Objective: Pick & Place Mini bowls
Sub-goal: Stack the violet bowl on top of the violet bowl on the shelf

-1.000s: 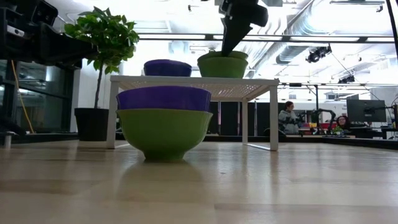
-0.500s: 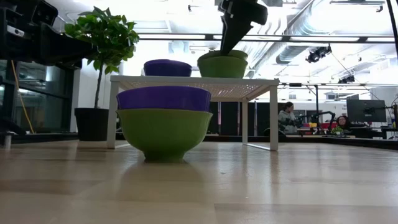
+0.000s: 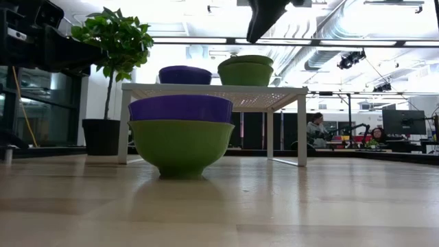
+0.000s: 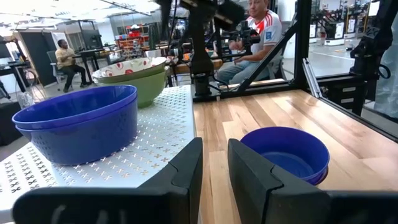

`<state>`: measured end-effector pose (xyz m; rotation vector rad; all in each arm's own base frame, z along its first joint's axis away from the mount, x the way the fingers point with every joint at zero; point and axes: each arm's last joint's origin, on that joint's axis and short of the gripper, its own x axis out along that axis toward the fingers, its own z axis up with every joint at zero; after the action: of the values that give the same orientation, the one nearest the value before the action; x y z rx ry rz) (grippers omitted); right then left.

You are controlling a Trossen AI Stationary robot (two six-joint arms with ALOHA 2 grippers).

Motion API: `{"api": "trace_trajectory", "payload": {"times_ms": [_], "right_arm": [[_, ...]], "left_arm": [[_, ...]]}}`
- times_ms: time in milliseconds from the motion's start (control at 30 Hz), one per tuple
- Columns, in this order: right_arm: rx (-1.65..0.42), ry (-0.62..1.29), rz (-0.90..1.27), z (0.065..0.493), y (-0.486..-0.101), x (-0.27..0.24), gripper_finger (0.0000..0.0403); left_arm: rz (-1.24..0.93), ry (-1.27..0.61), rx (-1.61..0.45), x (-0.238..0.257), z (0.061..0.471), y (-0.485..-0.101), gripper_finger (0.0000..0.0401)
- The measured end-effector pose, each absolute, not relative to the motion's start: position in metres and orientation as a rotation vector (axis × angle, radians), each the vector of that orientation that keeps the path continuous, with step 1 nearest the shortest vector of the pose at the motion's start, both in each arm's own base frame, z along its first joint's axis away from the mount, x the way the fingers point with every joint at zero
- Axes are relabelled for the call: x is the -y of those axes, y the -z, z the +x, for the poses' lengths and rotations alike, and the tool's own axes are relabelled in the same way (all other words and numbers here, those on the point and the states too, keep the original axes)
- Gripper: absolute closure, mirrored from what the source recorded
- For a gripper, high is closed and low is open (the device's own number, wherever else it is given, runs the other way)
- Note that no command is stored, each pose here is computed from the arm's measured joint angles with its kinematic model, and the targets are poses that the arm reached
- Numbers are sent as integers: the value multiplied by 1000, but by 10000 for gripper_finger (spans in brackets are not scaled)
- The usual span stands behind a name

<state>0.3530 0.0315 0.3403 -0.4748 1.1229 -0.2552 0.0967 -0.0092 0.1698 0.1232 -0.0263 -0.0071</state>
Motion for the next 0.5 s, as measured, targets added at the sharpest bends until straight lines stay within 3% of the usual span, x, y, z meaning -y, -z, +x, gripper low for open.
{"api": "trace_trajectory", "payload": {"times_ms": [500], "right_arm": [[-1064, 107, -423, 344, -346, -75, 279]], "left_arm": [[123, 7, 26, 9, 97, -170, 329]]}}
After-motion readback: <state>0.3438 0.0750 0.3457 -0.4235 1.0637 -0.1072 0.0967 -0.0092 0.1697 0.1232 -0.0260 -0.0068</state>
